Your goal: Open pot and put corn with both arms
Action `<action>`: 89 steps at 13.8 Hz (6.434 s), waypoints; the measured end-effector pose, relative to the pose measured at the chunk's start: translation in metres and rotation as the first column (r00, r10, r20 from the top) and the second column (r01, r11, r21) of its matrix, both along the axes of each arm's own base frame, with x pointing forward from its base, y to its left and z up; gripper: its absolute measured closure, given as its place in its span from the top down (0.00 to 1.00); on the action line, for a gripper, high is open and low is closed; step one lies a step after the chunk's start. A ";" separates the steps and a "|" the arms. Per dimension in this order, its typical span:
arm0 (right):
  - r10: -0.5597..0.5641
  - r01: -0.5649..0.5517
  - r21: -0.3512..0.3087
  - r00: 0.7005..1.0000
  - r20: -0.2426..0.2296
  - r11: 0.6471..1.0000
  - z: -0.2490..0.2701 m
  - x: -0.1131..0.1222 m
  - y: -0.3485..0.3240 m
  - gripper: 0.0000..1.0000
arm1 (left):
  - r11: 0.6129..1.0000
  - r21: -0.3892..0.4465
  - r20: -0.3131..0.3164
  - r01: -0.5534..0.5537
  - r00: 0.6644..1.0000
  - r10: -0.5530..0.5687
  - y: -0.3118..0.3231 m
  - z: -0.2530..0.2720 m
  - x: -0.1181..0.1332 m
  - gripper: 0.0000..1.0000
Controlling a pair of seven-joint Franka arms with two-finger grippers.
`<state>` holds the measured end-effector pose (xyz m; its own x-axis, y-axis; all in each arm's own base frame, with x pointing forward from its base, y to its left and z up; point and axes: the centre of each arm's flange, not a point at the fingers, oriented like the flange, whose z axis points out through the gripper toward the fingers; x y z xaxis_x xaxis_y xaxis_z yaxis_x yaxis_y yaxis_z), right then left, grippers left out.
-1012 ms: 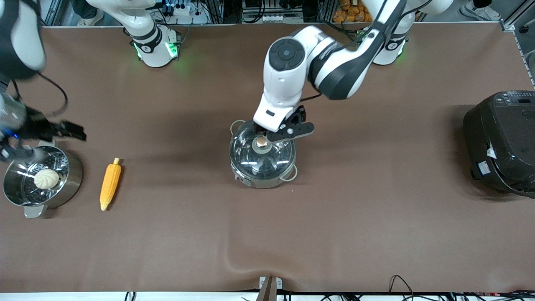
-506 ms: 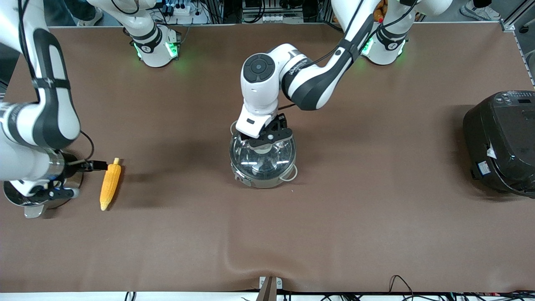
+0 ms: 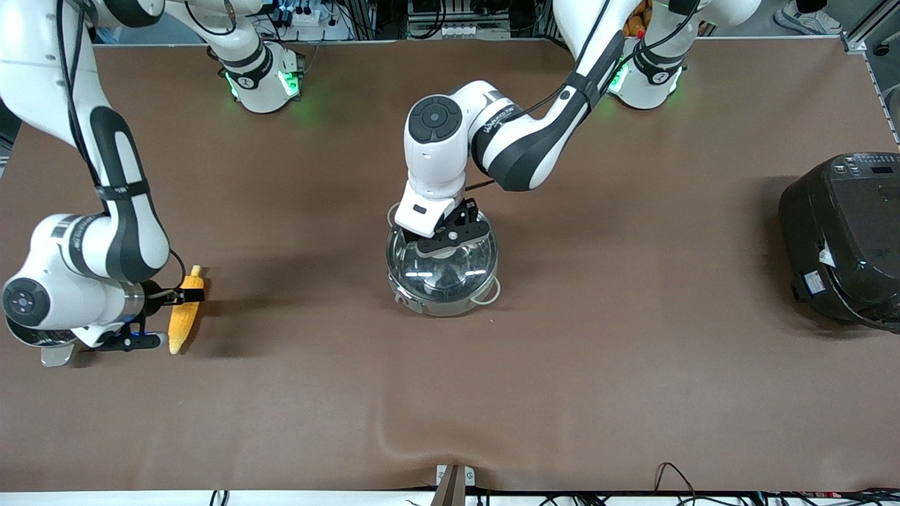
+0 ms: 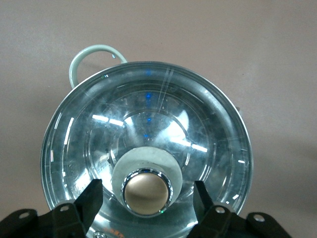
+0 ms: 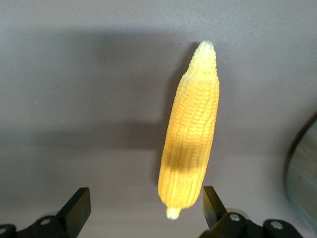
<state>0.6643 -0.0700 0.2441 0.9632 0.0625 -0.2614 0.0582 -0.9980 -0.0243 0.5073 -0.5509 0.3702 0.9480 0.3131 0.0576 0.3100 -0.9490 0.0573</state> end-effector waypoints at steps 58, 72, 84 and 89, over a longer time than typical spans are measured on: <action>0.663 -0.703 0.184 0.710 0.236 0.687 0.136 -0.023 0.323 0.36 | 0.986 0.053 -0.040 0.155 0.987 -0.153 0.451 -0.146 0.004 0.51; 0.764 -0.780 -0.060 0.588 0.266 0.622 0.083 -0.114 0.547 0.36 | 0.985 0.057 0.034 0.161 0.986 -0.163 0.435 0.002 0.070 1.00; 0.700 -0.713 -0.061 0.664 0.262 0.699 0.072 -0.105 0.545 1.00 | 0.980 0.072 -0.107 0.188 0.978 -0.180 0.482 0.206 0.083 1.00; 0.598 -0.598 -0.095 0.751 0.279 0.796 0.138 -0.048 0.456 1.00 | 0.982 0.075 -0.067 0.175 0.983 -0.170 0.489 0.236 0.075 1.00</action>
<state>0.6166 0.3858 0.3824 0.7594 0.6504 0.0133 0.6471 -0.7573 0.0878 0.5828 -0.0617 0.6059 0.9898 0.1416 0.0176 0.1422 -0.9892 -0.0348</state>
